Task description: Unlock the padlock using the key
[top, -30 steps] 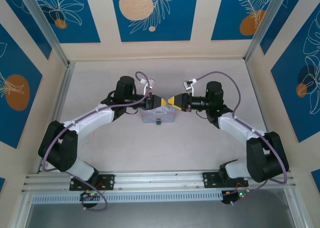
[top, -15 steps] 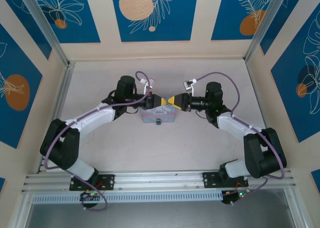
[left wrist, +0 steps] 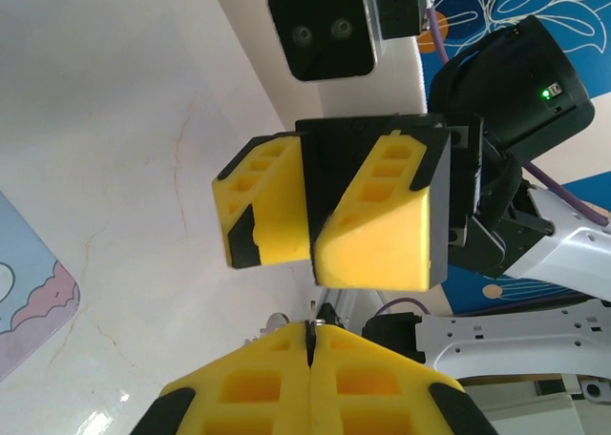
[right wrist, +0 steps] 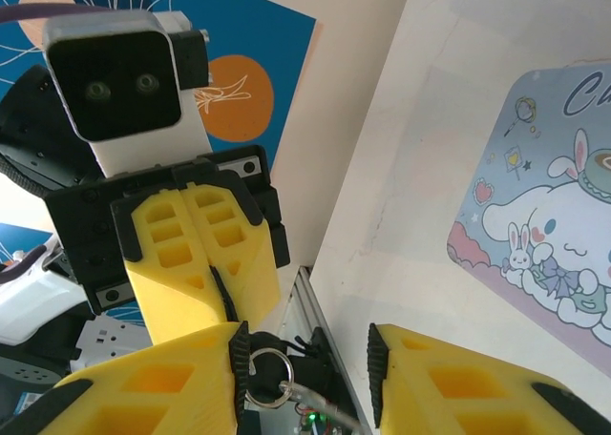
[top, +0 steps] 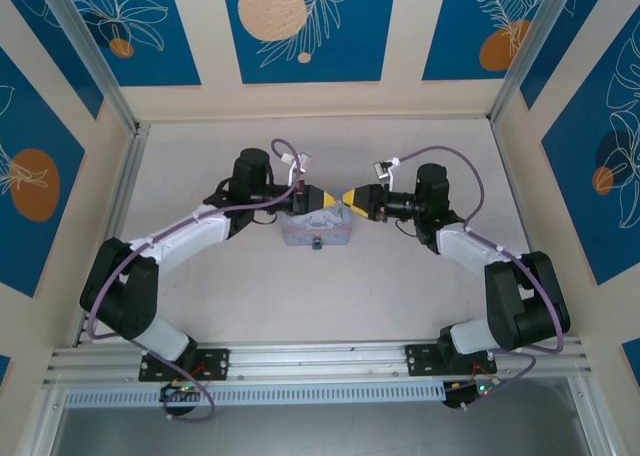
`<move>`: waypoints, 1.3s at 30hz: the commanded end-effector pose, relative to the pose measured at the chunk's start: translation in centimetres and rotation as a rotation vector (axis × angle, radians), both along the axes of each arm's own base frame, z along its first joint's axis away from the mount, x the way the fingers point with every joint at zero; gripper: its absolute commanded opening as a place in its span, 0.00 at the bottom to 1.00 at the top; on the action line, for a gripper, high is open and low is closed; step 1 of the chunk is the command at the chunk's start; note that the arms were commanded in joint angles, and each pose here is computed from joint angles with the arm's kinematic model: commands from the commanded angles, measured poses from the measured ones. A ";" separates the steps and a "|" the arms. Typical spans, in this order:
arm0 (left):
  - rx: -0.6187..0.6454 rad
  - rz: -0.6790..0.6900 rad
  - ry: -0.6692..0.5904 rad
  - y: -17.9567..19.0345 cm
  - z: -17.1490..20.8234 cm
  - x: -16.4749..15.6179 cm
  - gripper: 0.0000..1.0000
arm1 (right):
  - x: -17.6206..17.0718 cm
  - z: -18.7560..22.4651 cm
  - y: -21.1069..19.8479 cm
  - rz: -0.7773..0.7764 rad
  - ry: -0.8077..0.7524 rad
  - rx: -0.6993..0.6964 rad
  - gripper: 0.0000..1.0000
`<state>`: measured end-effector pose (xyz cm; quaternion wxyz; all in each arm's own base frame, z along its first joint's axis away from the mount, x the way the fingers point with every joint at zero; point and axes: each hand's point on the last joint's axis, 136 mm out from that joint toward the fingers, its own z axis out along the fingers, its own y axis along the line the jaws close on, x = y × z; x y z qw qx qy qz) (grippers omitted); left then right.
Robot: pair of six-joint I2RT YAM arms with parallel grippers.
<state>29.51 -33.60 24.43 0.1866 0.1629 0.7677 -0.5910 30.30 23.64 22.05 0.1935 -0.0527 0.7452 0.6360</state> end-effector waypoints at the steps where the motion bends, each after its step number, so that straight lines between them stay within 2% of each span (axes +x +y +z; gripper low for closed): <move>1: -0.034 -0.023 -0.033 -0.5 1.4 0.4 0.00 | -0.4 0.3 0.7 0.037 -0.015 0.005 0.40; 15: -0.026 -0.024 -0.022 -0.7 0.8 0.4 0.00 | -0.9 0.9 1.5 0.065 -0.025 0.010 0.32; 24: -0.022 -0.033 -0.013 -1.0 0.4 0.3 0.00 | -1.2 1.1 1.6 0.077 -0.030 0.013 0.20; 28: -0.016 -0.031 -0.008 -1.1 0.2 0.3 0.00 | -1.4 1.4 1.7 0.085 -0.037 0.015 0.12; 31: -0.014 -0.029 -0.005 -1.2 0.1 0.5 0.00 | -1.5 1.3 1.7 0.084 -0.032 0.014 0.01; 37: -0.005 -0.021 0.009 -1.5 -0.3 0.7 0.00 | -1.6 1.1 1.7 0.076 -0.026 0.003 0.00; 38: -0.004 -0.015 0.009 -1.4 -0.2 0.8 0.02 | -1.6 0.9 1.7 0.070 -0.022 -0.002 0.00; 39: -0.002 -0.006 0.013 -1.4 -0.3 0.9 0.09 | -1.5 0.8 1.6 0.062 -0.019 -0.008 0.00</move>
